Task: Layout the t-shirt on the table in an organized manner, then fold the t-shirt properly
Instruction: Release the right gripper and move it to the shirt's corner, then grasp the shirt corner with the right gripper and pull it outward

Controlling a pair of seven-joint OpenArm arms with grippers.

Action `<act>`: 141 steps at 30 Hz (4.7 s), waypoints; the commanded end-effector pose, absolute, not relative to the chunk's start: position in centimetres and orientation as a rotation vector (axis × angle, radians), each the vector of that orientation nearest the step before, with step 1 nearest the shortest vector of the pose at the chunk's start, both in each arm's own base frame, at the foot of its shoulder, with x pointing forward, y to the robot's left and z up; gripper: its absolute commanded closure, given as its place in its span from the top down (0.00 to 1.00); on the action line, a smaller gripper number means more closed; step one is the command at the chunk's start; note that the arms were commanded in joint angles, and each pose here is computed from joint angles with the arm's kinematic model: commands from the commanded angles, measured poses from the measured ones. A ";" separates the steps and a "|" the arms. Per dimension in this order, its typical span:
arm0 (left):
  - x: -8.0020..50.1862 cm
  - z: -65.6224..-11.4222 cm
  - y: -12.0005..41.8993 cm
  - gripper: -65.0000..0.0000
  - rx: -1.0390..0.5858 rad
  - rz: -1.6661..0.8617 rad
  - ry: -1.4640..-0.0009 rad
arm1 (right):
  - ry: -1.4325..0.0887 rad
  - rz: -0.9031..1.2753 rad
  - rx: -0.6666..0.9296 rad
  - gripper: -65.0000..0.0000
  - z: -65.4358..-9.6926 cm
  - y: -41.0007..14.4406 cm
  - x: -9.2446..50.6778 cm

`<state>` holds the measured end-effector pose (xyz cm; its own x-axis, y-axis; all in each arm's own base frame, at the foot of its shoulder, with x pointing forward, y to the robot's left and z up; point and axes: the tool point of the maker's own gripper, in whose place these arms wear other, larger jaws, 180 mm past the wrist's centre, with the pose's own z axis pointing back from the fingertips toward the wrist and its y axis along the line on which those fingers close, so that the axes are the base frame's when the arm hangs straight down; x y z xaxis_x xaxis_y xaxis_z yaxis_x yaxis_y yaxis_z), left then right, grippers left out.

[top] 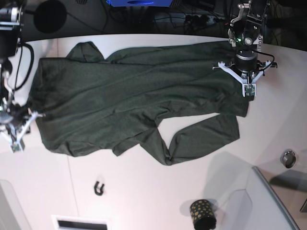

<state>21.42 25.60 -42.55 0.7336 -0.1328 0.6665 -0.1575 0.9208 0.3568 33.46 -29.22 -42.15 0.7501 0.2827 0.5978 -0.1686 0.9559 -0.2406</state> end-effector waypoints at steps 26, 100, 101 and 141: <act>21.8 -41.0 28.8 0.00 0.497 -0.046 -0.778 | -0.542 0.340 0.206 0.58 -42.9 -11.4 14.7; 20.9 -43.2 29.6 0.00 0.515 -0.040 -0.713 | -0.381 0.536 0.058 0.76 -43.0 -15.8 11.2; 20.8 -43.2 29.7 0.00 0.517 -0.038 -0.712 | -0.408 0.534 0.045 0.76 -42.3 -16.1 11.9; 21.2 -47.1 30.2 0.00 0.522 0.046 -0.624 | -0.706 0.064 -0.181 0.03 -46.9 -27.2 43.3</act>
<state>20.65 29.48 -48.03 0.8324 -0.0938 0.5462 -0.1853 0.8817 0.4339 41.25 -26.90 -48.89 0.7946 0.1166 0.5958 -0.0065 0.9830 -0.1836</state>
